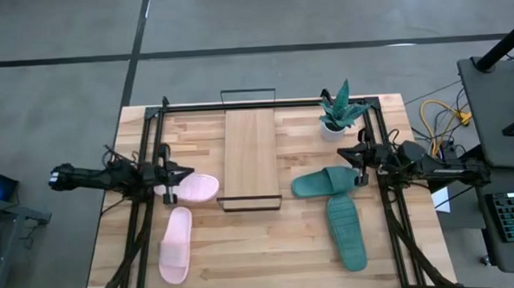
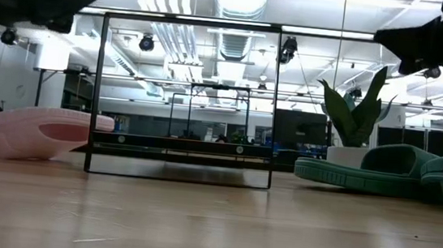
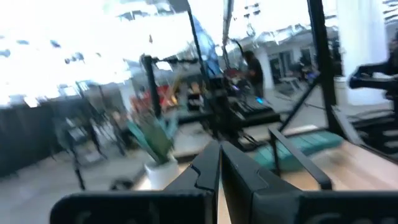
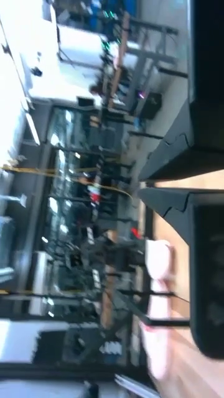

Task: Pick and place slides into the shelf
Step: Put the top green slipper on the shelf

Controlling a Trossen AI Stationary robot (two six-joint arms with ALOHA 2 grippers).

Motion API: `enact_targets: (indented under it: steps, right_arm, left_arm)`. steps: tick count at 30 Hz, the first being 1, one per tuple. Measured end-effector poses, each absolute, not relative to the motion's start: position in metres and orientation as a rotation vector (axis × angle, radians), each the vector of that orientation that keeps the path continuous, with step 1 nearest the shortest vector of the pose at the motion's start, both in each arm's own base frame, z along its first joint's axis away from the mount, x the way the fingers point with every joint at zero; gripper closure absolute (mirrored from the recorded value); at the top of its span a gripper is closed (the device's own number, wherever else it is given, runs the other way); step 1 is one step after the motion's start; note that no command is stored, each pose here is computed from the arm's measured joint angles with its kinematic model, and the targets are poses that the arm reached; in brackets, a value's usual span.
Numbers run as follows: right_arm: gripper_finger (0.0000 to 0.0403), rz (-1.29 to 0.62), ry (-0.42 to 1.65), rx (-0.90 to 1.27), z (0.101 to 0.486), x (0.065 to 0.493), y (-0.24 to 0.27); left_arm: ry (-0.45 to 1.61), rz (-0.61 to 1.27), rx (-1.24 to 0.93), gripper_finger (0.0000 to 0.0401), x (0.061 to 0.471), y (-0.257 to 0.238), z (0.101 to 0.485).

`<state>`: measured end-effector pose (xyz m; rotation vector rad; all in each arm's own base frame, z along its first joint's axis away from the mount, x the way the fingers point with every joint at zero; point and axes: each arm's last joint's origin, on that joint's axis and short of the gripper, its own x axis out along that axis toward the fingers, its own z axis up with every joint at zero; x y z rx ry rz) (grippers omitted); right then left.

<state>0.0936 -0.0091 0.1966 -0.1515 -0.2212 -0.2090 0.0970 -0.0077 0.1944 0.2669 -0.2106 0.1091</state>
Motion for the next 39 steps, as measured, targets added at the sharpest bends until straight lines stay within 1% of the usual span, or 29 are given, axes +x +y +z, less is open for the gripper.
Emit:
enact_targets:
  steps: [3, 6, 9, 11, 13, 15, 19, 26, 33, 39]
  right_arm:
    - [0.0346, -0.244, -0.266, -0.175, 0.202, 0.094, -0.01]
    - [0.03, -0.31, -0.253, -0.205, 0.204, 0.097, -0.012]
    - [0.0254, -0.445, -0.197, -0.227, 0.21, 0.1, -0.016]
    - [0.0229, -0.514, -0.184, -0.216, 0.222, 0.102, -0.018]
    - [0.0211, -0.534, -0.192, -0.184, 0.236, 0.105, -0.018]
    - [0.0199, -0.512, -0.196, -0.128, 0.251, 0.108, -0.018]
    - [0.0193, -0.474, -0.091, -0.052, 0.281, 0.118, -0.018]
    - [0.0198, -0.465, 0.2, 0.12, 0.32, 0.151, -0.016]
    - [0.0198, -0.608, 0.538, 0.251, 0.332, 0.178, -0.018]
    - [0.0198, -0.698, 0.772, 0.381, 0.334, 0.199, -0.017]
  left_arm:
    - [-0.234, 0.148, 0.312, 0.0396, 0.097, -0.007, 0.198]
    - [-0.29, 0.158, 0.315, 0.037, 0.096, -0.007, 0.203]
    - [-0.314, 0.157, 0.304, 0.0329, 0.097, -0.007, 0.206]
    - [-0.324, 0.157, 0.302, 0.0297, 0.098, -0.007, 0.207]
    - [-0.331, 0.158, 0.301, 0.0266, 0.099, -0.007, 0.208]
    - [-0.314, 0.155, 0.305, 0.0241, 0.102, -0.008, 0.206]
    - [-0.28, 0.151, 0.311, 0.0211, 0.106, -0.008, 0.203]
    - [-0.291, 0.153, 0.307, 0.0205, 0.111, -0.009, 0.205]
    - [-0.287, 0.153, 0.31, 0.0205, 0.112, -0.009, 0.204]
    - [-0.285, 0.154, 0.31, 0.0205, 0.112, -0.009, 0.204]
